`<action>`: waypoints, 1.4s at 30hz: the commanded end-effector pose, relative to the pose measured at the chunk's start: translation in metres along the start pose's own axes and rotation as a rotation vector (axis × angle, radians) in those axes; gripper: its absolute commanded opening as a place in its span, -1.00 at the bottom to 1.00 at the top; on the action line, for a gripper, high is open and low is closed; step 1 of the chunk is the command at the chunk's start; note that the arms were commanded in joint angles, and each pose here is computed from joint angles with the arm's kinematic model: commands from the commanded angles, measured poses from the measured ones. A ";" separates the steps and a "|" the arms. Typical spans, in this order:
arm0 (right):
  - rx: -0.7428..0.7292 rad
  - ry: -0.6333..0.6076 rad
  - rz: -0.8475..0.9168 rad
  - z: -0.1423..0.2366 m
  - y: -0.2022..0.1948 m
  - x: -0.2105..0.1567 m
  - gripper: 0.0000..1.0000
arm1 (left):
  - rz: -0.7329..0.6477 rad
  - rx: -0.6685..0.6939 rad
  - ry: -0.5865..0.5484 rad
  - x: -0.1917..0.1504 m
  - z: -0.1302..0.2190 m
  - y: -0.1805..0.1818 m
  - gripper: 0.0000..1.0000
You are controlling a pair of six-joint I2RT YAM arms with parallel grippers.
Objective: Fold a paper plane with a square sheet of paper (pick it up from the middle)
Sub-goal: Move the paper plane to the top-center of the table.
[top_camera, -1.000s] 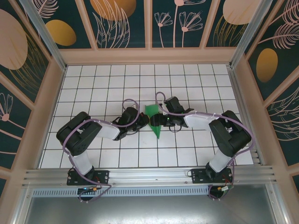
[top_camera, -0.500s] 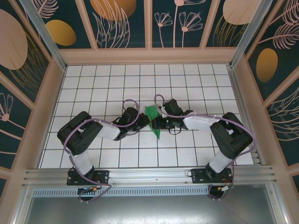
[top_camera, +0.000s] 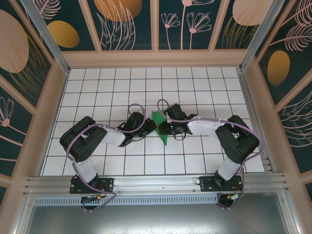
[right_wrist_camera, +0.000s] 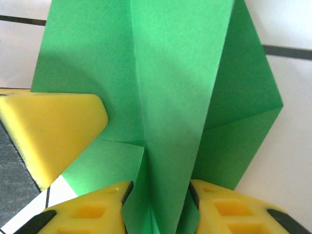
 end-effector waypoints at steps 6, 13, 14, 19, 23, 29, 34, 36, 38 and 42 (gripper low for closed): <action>-0.112 -0.020 -0.013 0.004 -0.007 0.006 -0.72 | 0.002 0.028 -0.102 0.020 0.022 -0.009 -0.31; -0.239 -0.057 -0.004 0.022 -0.017 0.017 -0.78 | -0.026 0.188 -0.235 0.040 0.050 -0.003 0.52; -0.258 -0.054 -0.006 0.021 -0.019 0.018 -0.78 | -0.033 0.210 -0.249 0.042 0.053 -0.003 0.58; -0.302 -0.043 -0.032 0.015 -0.025 0.023 -0.77 | -0.043 0.266 -0.281 0.045 0.060 0.001 0.91; -0.292 -0.028 -0.045 0.008 -0.026 0.024 -0.68 | -0.042 0.271 -0.281 0.045 0.060 0.004 0.97; -0.280 -0.001 -0.059 -0.002 -0.026 0.023 -0.60 | -0.040 0.276 -0.266 0.043 0.058 0.007 0.97; -0.292 0.017 -0.075 -0.009 -0.030 0.018 -0.60 | -0.035 0.284 -0.252 0.041 0.055 0.010 0.98; -0.302 0.026 -0.082 -0.011 -0.033 0.015 -0.59 | -0.035 0.282 -0.250 0.041 0.055 0.010 0.97; -0.310 0.037 -0.088 -0.015 -0.036 0.011 -0.61 | -0.035 0.284 -0.247 0.040 0.055 0.011 0.98; -0.342 0.053 -0.091 -0.021 -0.041 0.007 -0.68 | -0.034 0.287 -0.242 0.040 0.054 0.012 0.98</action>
Point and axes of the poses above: each hand's point on the last joint's axis, 136 mm out from that joint toward the fingers, its own z axis back along the fingers, its own y axis along the line the jaws close on, x = y × z, the point moved 6 cm from there along z, back along the fingers, and after that the axes turned 4 degrees about z, right-handed, at the moved point
